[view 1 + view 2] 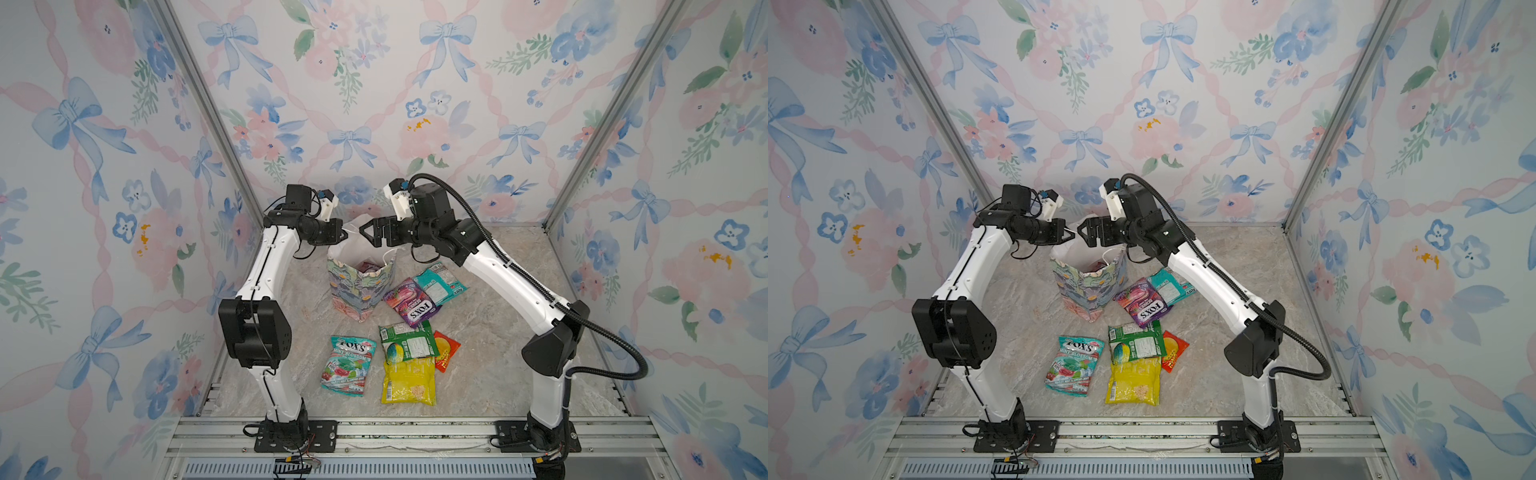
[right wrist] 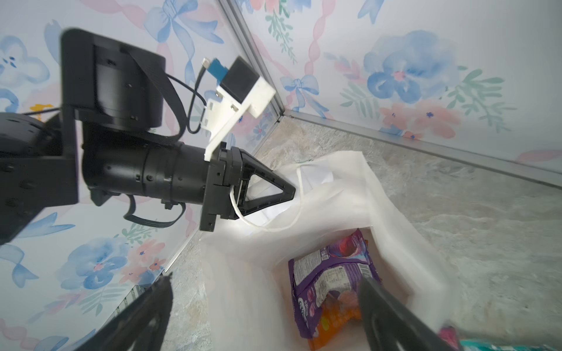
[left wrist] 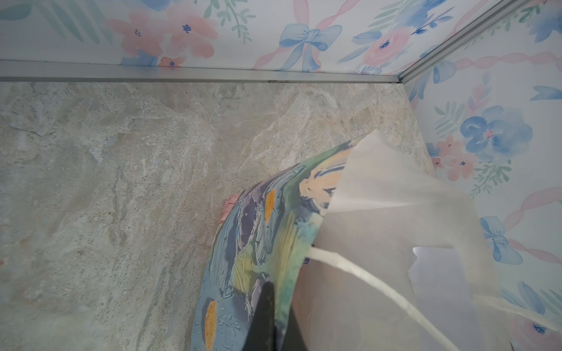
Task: Place the snacks into the paper bag
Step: 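Withdraw the right gripper from the bag toward the yellow packet, then lower the right gripper onto the yellow packet and close on it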
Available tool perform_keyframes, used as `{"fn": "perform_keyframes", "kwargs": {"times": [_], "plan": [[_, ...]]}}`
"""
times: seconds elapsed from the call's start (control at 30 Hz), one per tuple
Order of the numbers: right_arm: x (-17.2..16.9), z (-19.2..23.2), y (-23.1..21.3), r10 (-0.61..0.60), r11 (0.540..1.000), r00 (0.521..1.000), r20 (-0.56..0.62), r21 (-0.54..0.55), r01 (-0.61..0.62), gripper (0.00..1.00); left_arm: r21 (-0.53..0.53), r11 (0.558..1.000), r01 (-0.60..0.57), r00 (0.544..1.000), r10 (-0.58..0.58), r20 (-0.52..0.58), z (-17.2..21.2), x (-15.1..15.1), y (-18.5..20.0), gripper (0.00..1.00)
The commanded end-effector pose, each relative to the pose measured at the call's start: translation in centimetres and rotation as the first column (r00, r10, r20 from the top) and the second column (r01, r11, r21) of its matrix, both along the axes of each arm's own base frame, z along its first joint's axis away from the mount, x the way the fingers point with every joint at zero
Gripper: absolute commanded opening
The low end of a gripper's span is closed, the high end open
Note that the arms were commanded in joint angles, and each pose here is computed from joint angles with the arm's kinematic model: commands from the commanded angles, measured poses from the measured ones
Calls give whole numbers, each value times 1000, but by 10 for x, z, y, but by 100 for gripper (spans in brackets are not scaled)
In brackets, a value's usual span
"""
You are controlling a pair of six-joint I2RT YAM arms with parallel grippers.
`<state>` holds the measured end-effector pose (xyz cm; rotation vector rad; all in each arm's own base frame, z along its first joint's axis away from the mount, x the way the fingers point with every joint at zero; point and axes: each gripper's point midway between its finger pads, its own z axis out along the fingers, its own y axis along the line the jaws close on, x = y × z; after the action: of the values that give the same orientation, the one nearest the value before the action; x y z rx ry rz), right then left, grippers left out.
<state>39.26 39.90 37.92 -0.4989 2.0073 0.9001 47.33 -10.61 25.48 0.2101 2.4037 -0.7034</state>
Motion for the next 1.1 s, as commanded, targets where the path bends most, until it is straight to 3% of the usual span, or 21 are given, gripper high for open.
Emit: {"fn": "perform_keyframes", "kwargs": {"times": [0.0,0.13,0.33,0.53,0.87,1.07], "plan": [[-5,46,-39,-91,995,987,129,47,85,97,-16,1000,-11,1000,11,6,8,-3,2,0],[-21,33,-75,-146,989,983,110,22,144,97,-14,1000,-15,1000,15,3,8,-3,3,0],[-61,-41,-130,-233,969,972,-28,-89,230,97,-13,1000,-15,1000,15,6,9,-3,3,0],[-103,-120,-171,-336,935,918,-213,-194,297,97,-18,1000,-15,1000,15,5,9,-3,3,0],[-189,-233,-174,-338,932,779,-528,-301,201,100,-16,1000,-14,1000,14,11,11,-4,3,0],[-223,-274,-161,-282,954,708,-648,-271,131,88,-14,1000,-16,1000,16,13,12,-4,3,0]]}}
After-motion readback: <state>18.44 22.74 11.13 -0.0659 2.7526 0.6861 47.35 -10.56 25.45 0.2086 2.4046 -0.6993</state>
